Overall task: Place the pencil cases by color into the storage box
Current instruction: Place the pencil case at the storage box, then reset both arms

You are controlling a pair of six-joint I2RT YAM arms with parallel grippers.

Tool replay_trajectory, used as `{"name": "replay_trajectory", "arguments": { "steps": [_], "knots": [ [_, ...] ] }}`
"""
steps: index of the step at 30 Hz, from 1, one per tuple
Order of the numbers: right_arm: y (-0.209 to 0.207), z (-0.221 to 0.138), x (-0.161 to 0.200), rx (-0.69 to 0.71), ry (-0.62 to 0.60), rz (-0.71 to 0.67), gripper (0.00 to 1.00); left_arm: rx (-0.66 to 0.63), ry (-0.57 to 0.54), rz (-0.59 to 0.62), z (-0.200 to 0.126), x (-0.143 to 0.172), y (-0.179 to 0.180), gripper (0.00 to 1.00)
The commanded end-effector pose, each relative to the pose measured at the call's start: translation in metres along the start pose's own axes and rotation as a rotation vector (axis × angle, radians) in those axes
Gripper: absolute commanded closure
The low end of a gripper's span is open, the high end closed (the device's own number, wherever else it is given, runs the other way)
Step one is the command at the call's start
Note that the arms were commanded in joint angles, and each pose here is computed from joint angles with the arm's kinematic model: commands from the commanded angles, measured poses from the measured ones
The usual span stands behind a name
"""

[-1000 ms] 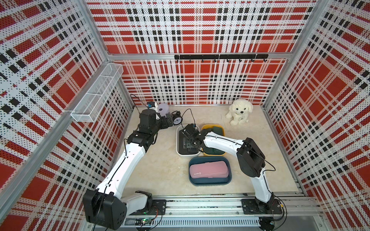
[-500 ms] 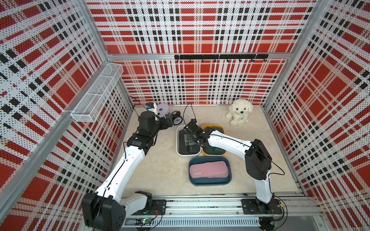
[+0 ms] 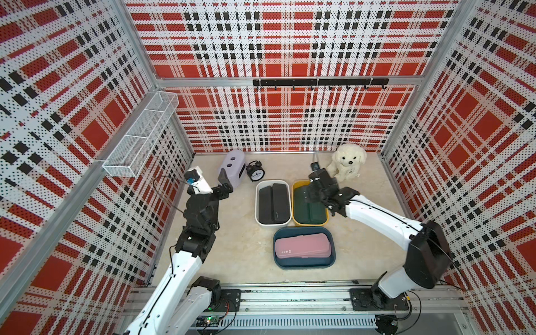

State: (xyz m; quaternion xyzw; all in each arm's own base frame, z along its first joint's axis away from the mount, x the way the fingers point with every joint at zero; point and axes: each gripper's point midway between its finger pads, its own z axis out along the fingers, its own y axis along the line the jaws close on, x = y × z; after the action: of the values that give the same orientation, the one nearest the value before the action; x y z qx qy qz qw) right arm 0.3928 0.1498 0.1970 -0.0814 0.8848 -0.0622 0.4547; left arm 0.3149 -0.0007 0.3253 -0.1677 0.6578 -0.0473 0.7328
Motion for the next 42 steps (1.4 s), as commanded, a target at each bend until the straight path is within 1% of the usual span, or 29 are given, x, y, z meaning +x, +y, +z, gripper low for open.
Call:
{"name": "replay_trajectory", "arguments": {
  "steps": [1, 2, 4, 7, 11, 13, 15, 16, 17, 18, 19, 20, 21, 22, 23, 24, 25, 26, 27, 28, 29, 31, 33, 34, 35, 42],
  "knots": [
    [-0.055, 0.000, -0.001, 0.000, -0.157, 0.061, 0.00, -0.148, -0.250, -0.086, -0.028, -0.016, 0.046, 0.18],
    [-0.067, 0.000, 0.008, -0.007, -0.192, 0.077, 0.00, -0.201, -0.280, -0.112, -0.037, -0.008, 0.062, 0.20],
    [-0.086, 0.002, 0.024, 0.008, -0.257, 0.090, 0.00, -0.247, -0.308, -0.097, -0.046, 0.007, 0.081, 0.21],
    [-0.093, 0.004, 0.042, 0.025, -0.350, 0.086, 0.00, -0.251, -0.269, -0.023, -0.046, 0.038, 0.092, 0.21],
    [-0.100, 0.016, 0.060, 0.083, -0.409, 0.104, 0.00, -0.278, -0.209, 0.033, -0.040, 0.075, 0.105, 0.20],
    [-0.104, 0.021, 0.067, 0.119, -0.420, 0.098, 0.00, -0.291, -0.157, 0.065, -0.033, 0.093, 0.109, 0.20],
    [-0.113, 0.019, 0.071, 0.181, -0.470, 0.097, 0.00, -0.284, -0.116, 0.094, -0.025, 0.109, 0.111, 0.20],
    [-0.114, 0.014, 0.071, 0.187, -0.492, 0.086, 0.00, -0.275, -0.144, 0.088, -0.023, 0.107, 0.111, 0.19],
    [-0.120, 0.006, 0.072, 0.192, -0.533, 0.102, 0.00, -0.262, -0.157, 0.089, -0.020, 0.106, 0.108, 0.19],
    [-0.129, 0.000, 0.076, 0.206, -0.573, 0.136, 0.00, -0.216, -0.158, 0.129, -0.016, 0.106, 0.100, 0.19],
    [-0.139, -0.002, 0.083, 0.208, -0.593, 0.186, 0.00, -0.207, -0.138, 0.167, -0.009, 0.110, 0.095, 0.19],
    [-0.146, -0.002, 0.088, 0.203, -0.603, 0.226, 0.00, -0.210, -0.105, 0.186, -0.003, 0.118, 0.096, 0.19],
    [-0.152, 0.000, 0.091, 0.195, -0.612, 0.257, 0.00, -0.203, -0.097, 0.188, 0.004, 0.121, 0.096, 0.19],
    [-0.151, 0.008, 0.095, 0.169, -0.597, 0.264, 0.00, -0.187, -0.073, 0.194, 0.010, 0.131, 0.096, 0.19],
    [-0.144, 0.017, 0.093, 0.117, -0.577, 0.238, 0.00, -0.169, -0.082, 0.200, 0.016, 0.135, 0.095, 0.18],
    [-0.132, 0.030, 0.087, 0.053, -0.542, 0.183, 0.00, -0.161, -0.111, 0.214, 0.021, 0.132, 0.091, 0.17],
    [-0.122, 0.046, 0.087, -0.004, -0.460, 0.147, 0.00, -0.173, -0.030, 0.223, 0.026, 0.146, 0.093, 0.17],
    [-0.127, 0.049, 0.087, -0.005, -0.441, 0.173, 0.00, -0.188, 0.032, 0.225, 0.036, 0.153, 0.096, 0.17],
    [-0.127, 0.045, 0.085, -0.030, -0.479, 0.186, 0.00, -0.184, 0.058, 0.222, 0.045, 0.155, 0.096, 0.17],
    [-0.128, 0.046, 0.086, -0.029, -0.476, 0.184, 0.00, -0.178, 0.033, 0.219, 0.046, 0.153, 0.094, 0.15],
    [-0.129, 0.048, 0.088, -0.022, -0.448, 0.188, 0.00, -0.172, 0.017, 0.218, 0.044, 0.151, 0.093, 0.15],
    [-0.129, 0.048, 0.086, -0.016, -0.466, 0.185, 0.00, -0.175, 0.020, 0.218, 0.044, 0.151, 0.094, 0.14],
    [-0.129, 0.048, 0.088, -0.012, -0.448, 0.186, 0.00, -0.172, 0.021, 0.218, 0.044, 0.151, 0.093, 0.12],
    [-0.129, 0.048, 0.086, -0.009, -0.456, 0.185, 0.00, -0.173, 0.021, 0.218, 0.044, 0.151, 0.093, 0.08],
    [-0.129, 0.047, 0.086, -0.010, -0.461, 0.182, 0.00, -0.173, 0.020, 0.218, 0.044, 0.151, 0.093, 0.01],
    [-0.129, 0.047, 0.087, -0.007, -0.456, 0.184, 0.00, -0.175, 0.021, 0.220, 0.043, 0.151, 0.093, 0.01]
  ]
}}
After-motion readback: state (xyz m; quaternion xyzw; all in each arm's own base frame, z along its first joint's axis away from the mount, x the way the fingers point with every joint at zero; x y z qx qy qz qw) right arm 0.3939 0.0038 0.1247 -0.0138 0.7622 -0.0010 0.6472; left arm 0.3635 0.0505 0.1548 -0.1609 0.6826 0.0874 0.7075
